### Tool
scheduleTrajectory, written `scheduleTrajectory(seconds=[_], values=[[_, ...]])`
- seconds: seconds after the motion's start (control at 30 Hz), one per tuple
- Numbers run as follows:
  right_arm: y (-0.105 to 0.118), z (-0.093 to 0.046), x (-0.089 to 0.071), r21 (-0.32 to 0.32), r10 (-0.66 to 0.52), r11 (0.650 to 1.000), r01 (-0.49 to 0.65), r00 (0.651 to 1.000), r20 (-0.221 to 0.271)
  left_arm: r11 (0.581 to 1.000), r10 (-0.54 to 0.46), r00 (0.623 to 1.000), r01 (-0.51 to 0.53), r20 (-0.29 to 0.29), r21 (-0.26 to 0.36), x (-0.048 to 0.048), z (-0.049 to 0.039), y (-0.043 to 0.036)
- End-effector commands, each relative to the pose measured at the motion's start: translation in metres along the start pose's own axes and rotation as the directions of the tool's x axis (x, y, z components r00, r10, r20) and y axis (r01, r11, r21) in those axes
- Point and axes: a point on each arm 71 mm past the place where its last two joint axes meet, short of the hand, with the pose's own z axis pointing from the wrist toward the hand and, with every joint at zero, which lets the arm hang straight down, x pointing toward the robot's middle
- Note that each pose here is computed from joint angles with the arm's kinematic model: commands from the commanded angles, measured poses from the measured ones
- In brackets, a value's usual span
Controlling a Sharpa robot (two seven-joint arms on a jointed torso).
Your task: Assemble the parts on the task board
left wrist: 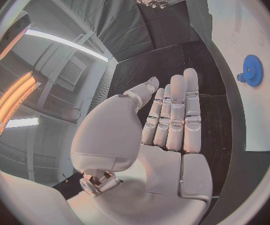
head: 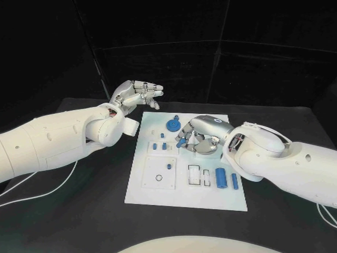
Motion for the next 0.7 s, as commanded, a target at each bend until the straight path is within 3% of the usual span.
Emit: scheduleTrajectory(seconds=[0.03, 0.33, 0.7], values=[[0.011, 0.002, 0.007, -0.047, 0.026, 0.999, -0.027, 0.999, -0.021, 1.0, -0.004, 1.0, 0.004, -0.006, 0.018, 0.0015, 0.0013, -0.002], [0.032, 0.007, 0.041, -0.109, 0.048, 0.992, -0.059, 0.994, -0.102, 1.0, -0.007, 1.0, 0.007, -0.014, 0.021, 0.0072, 0.005, -0.0015], [0.045, 0.01, 0.07, -0.147, 0.036, 0.987, -0.062, 0.985, -0.17, 1.0, -0.007, 1.0, 0.007, -0.015, 0.022, 0.0084, 0.0067, -0.001]])
